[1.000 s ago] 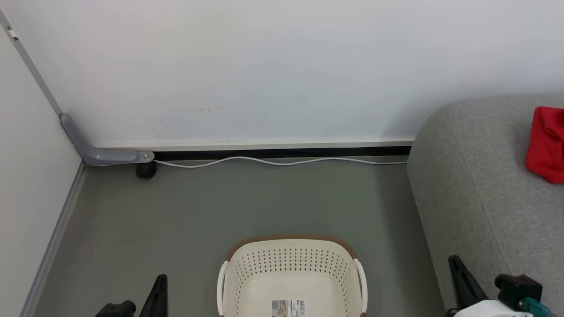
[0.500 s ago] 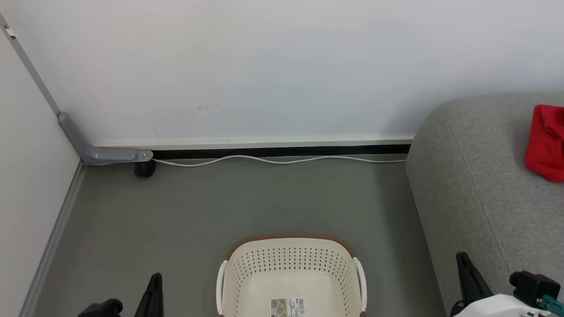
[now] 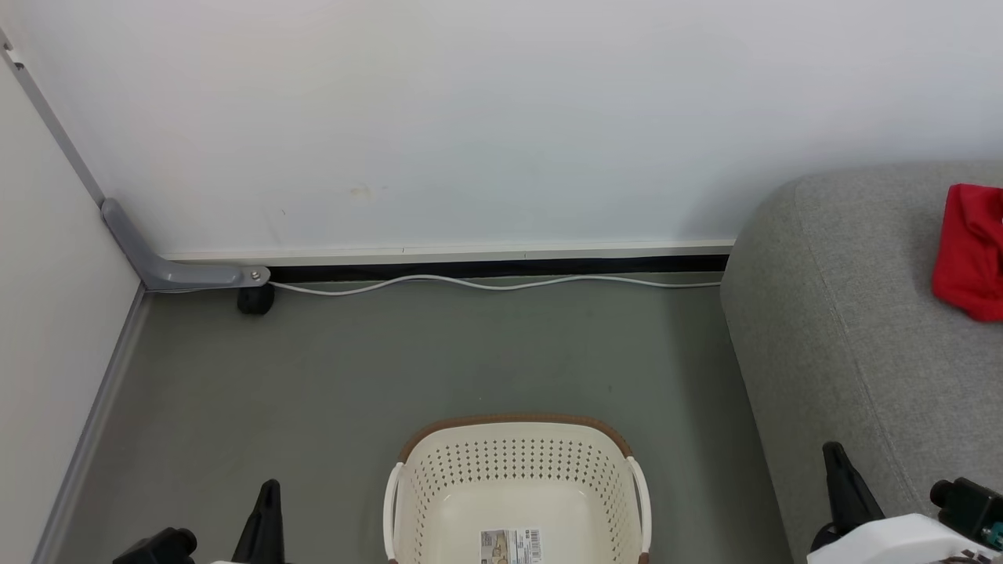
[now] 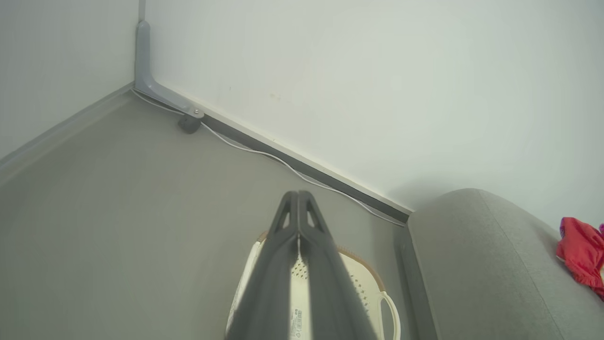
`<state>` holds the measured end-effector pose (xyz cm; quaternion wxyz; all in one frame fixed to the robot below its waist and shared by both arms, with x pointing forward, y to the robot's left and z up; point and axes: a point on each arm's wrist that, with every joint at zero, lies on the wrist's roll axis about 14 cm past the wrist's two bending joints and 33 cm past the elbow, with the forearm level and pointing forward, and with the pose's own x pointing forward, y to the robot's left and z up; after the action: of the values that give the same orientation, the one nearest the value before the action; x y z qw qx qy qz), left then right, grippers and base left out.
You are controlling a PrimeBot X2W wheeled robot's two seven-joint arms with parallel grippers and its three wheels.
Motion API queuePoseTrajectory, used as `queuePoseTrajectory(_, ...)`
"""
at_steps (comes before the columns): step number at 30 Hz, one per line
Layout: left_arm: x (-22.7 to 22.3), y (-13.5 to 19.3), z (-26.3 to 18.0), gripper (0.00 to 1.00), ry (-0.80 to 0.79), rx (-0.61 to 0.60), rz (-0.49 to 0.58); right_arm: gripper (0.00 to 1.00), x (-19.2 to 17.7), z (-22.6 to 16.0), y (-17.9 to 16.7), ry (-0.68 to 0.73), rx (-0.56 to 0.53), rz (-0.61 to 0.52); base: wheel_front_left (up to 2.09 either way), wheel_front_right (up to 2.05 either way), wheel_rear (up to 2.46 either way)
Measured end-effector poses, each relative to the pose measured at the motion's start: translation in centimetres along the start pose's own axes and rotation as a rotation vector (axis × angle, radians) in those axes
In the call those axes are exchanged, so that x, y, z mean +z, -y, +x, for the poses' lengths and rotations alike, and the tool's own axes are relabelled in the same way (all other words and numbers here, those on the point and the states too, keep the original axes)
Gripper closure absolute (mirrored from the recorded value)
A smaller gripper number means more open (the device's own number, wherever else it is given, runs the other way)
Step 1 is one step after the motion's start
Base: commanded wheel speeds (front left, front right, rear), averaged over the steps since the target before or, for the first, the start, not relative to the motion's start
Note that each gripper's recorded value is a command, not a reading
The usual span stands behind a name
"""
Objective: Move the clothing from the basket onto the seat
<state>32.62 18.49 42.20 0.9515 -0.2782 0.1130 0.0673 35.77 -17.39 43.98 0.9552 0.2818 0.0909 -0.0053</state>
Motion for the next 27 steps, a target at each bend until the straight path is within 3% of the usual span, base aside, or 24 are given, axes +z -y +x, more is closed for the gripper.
queuePoseTrajectory(27, 1.2, 0.6, 1.1, 1.0, -0.007, -0.011, -0.293, 1.0, 1.3, 0.3, 0.6, 0.025, -0.033, 0.297, 0.0, 0.0, 0.0)
